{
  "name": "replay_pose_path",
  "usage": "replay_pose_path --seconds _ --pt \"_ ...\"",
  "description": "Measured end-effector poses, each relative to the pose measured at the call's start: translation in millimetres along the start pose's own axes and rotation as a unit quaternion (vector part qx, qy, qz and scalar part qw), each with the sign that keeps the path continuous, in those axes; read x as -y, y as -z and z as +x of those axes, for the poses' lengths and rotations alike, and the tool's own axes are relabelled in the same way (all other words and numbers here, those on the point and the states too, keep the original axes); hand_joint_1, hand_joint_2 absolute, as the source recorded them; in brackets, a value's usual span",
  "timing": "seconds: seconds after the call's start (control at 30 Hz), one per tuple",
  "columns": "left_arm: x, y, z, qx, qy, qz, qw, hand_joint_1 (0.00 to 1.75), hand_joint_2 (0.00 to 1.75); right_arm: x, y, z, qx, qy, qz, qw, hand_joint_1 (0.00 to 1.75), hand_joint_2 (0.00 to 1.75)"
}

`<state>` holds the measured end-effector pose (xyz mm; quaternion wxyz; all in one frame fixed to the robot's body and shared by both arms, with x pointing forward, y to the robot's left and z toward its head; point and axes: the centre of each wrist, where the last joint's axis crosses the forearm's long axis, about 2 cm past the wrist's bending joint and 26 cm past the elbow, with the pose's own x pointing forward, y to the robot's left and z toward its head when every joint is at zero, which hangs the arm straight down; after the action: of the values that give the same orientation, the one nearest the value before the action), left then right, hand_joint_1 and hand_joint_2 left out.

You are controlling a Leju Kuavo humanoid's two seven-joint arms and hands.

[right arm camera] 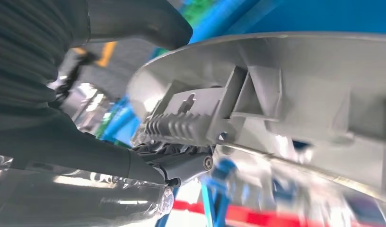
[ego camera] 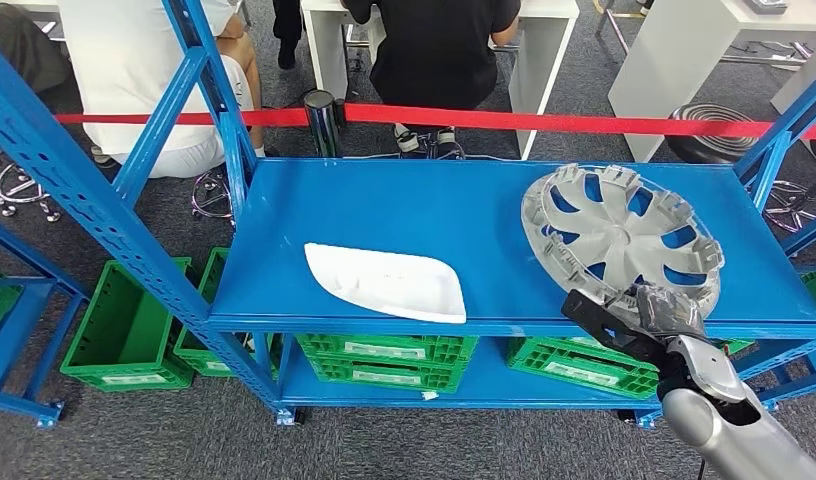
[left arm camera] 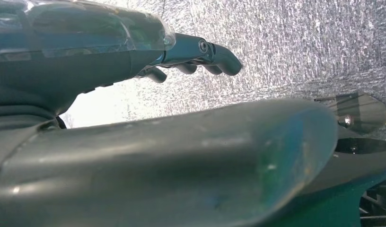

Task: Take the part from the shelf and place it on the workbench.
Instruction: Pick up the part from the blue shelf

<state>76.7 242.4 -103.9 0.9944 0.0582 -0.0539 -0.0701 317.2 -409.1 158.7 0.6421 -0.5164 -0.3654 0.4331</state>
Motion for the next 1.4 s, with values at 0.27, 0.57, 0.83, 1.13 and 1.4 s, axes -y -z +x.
replay_pose_path --seconds 0.27,0.57,0.83,1.13,1.4 --pt "0.8 -0.2 0.1 0.004 0.0 0.003 1.0 0.0 0.0 28.8 -10.9 4.8 0.065 0.061 -0.168 0.982 1.75 1.75" --pt "1.8 -0.4 0.3 0.005 0.002 0.002 1.0 0.0 0.0 39.4 -27.2 -1.1 0.083 0.095 -0.254 0.959 1.75 1.75" --pt "2.6 -0.6 0.5 0.006 0.006 0.002 1.0 0.0 0.0 49.8 -38.6 -8.5 0.082 0.132 -0.304 0.94 1.75 1.75" --pt "3.0 -0.7 0.7 0.007 0.007 0.002 1.0 0.0 0.0 56.4 -44.2 -13.1 0.076 0.145 -0.321 0.933 1.75 1.75" --pt "2.8 -0.7 0.7 0.003 0.01 0.003 1.0 0.0 0.0 58.3 -52.3 -18.3 0.081 0.158 -0.359 0.916 1.75 1.75"
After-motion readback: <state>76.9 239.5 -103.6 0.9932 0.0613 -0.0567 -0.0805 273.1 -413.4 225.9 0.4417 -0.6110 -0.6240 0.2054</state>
